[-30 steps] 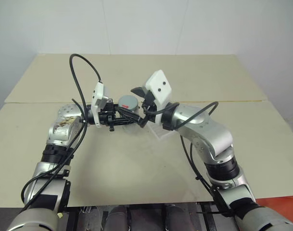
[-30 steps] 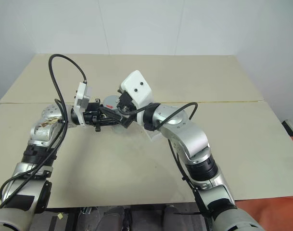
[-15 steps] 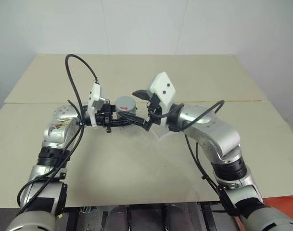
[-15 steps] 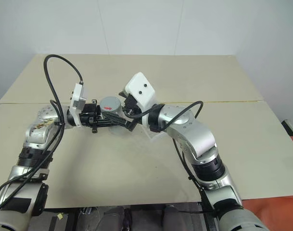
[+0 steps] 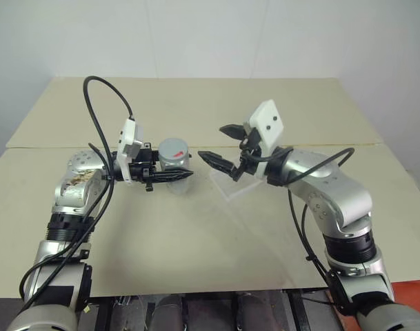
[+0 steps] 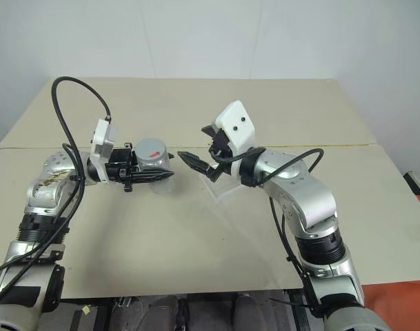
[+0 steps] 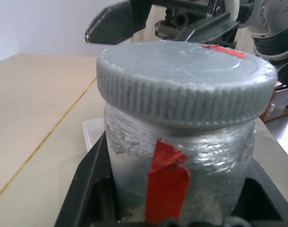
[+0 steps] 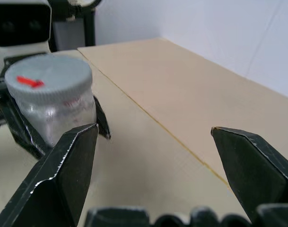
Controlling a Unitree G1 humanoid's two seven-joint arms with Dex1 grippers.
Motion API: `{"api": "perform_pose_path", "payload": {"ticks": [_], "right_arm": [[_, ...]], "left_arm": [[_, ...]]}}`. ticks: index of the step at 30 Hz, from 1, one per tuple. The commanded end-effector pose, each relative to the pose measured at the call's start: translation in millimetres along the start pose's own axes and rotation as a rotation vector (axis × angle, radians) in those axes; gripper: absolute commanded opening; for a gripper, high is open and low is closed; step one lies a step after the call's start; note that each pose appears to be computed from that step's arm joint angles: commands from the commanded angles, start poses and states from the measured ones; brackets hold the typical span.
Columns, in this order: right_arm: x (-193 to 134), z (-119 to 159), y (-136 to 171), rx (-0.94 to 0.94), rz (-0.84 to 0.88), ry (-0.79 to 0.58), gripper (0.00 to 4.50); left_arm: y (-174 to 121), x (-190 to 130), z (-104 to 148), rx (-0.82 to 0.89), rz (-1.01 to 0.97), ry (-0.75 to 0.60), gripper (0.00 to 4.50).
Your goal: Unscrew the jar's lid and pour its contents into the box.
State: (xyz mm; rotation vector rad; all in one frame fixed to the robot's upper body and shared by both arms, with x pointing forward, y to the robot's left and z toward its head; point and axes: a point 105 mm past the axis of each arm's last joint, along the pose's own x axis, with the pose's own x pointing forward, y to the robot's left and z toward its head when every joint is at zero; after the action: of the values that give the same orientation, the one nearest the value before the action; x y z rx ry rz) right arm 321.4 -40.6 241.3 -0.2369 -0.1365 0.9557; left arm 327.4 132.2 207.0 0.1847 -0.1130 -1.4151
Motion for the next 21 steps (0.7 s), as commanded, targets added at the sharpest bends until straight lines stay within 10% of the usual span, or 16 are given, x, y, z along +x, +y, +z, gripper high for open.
{"api": "perform_pose_path", "payload": {"ticks": [1, 21], "right_arm": [[-8.5, 14.0, 2.0, -0.036, 0.016, -0.04, 4.46], [30.7, 46.3, 43.1, -0.058, 0.138, -0.152, 4.46]], "left_arm": [[-1.2, -2.9, 8.9, 0.034, -0.005, -0.014, 1.96], [5.9, 18.6, 4.9, 0.039, -0.031, -0.028, 1.96]]}}
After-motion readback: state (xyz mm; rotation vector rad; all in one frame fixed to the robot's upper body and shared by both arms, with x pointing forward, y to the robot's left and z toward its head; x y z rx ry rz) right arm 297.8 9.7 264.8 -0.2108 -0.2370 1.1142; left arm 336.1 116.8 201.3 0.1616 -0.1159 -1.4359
